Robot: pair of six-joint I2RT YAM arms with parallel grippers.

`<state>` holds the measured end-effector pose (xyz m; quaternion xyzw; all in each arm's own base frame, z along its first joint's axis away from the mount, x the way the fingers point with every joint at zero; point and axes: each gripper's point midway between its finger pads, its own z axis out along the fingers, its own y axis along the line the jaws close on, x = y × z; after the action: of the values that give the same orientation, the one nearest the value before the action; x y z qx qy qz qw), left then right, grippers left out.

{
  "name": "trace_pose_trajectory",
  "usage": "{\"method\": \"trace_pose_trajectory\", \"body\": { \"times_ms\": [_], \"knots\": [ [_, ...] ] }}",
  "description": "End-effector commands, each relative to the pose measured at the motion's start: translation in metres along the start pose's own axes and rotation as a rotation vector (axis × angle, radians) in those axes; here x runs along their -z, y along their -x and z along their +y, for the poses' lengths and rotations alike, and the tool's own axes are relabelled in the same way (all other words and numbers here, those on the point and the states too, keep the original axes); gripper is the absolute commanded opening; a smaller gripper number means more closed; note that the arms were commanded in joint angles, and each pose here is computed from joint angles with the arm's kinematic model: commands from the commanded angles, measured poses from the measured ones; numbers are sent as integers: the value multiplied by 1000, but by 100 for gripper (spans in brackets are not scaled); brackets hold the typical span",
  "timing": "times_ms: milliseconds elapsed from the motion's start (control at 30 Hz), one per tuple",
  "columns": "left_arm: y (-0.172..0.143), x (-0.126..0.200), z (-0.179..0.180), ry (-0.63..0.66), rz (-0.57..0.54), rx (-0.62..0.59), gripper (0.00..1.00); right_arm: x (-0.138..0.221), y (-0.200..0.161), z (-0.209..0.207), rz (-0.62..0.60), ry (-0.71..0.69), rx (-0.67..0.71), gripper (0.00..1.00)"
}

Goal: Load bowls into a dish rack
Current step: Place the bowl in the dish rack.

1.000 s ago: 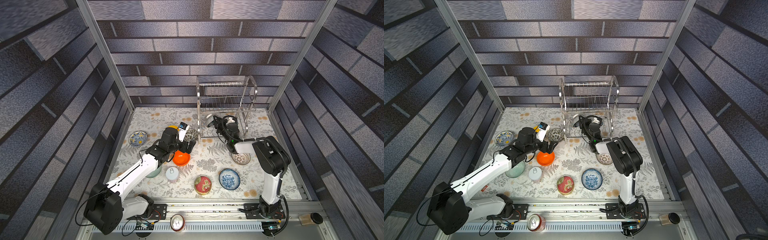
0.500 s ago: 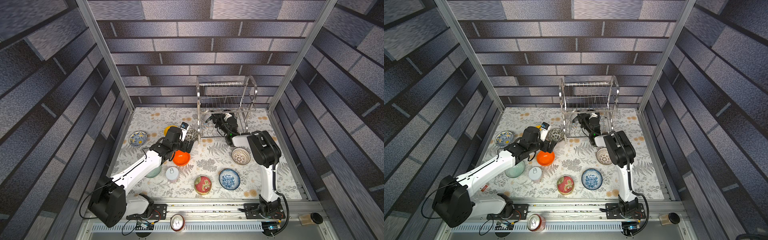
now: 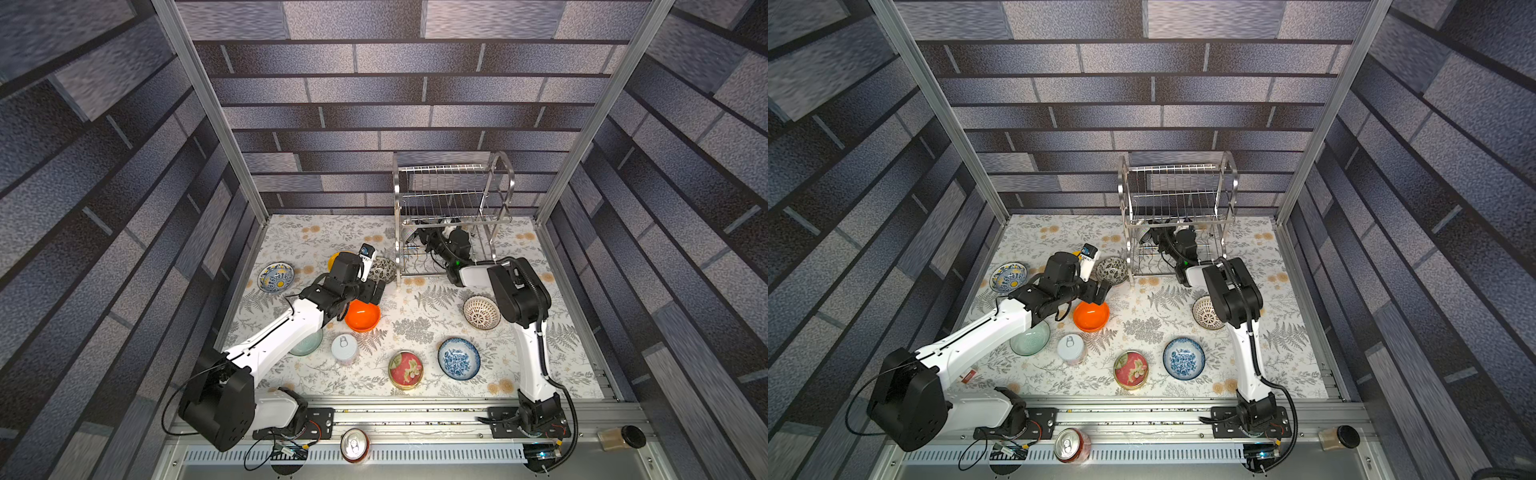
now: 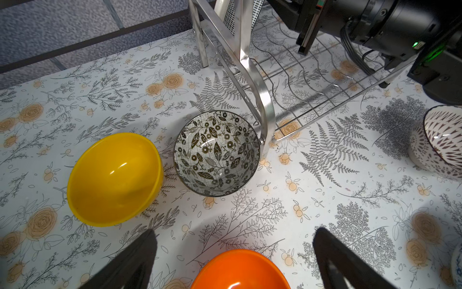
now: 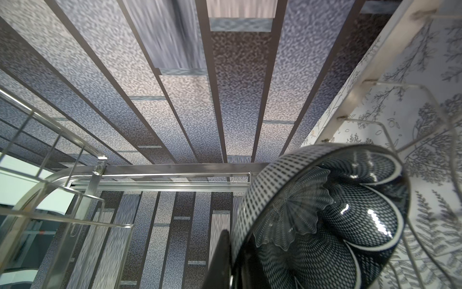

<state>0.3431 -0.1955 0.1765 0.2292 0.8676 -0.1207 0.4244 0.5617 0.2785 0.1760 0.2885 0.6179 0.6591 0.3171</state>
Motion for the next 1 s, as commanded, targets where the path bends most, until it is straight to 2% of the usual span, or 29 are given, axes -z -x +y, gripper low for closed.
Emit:
{"method": "trace_pose_trajectory", "body": {
  "times_ms": [0, 367, 700, 967],
  "knots": [
    [8, 1, 2, -3, -12, -14, 100, -6, 2, 17, 27, 68, 30, 4],
    [7, 0, 3, -7, -11, -8, 100, -11, 1, 8, 74, 54, 38, 7],
    [8, -1, 3, -16, -12, 8, 100, -7, 1, 1, 73, 32, 40, 17],
    [8, -2, 4, -15, -12, 14, 100, -6, 3, -2, 66, 27, 33, 21]
  ]
}}
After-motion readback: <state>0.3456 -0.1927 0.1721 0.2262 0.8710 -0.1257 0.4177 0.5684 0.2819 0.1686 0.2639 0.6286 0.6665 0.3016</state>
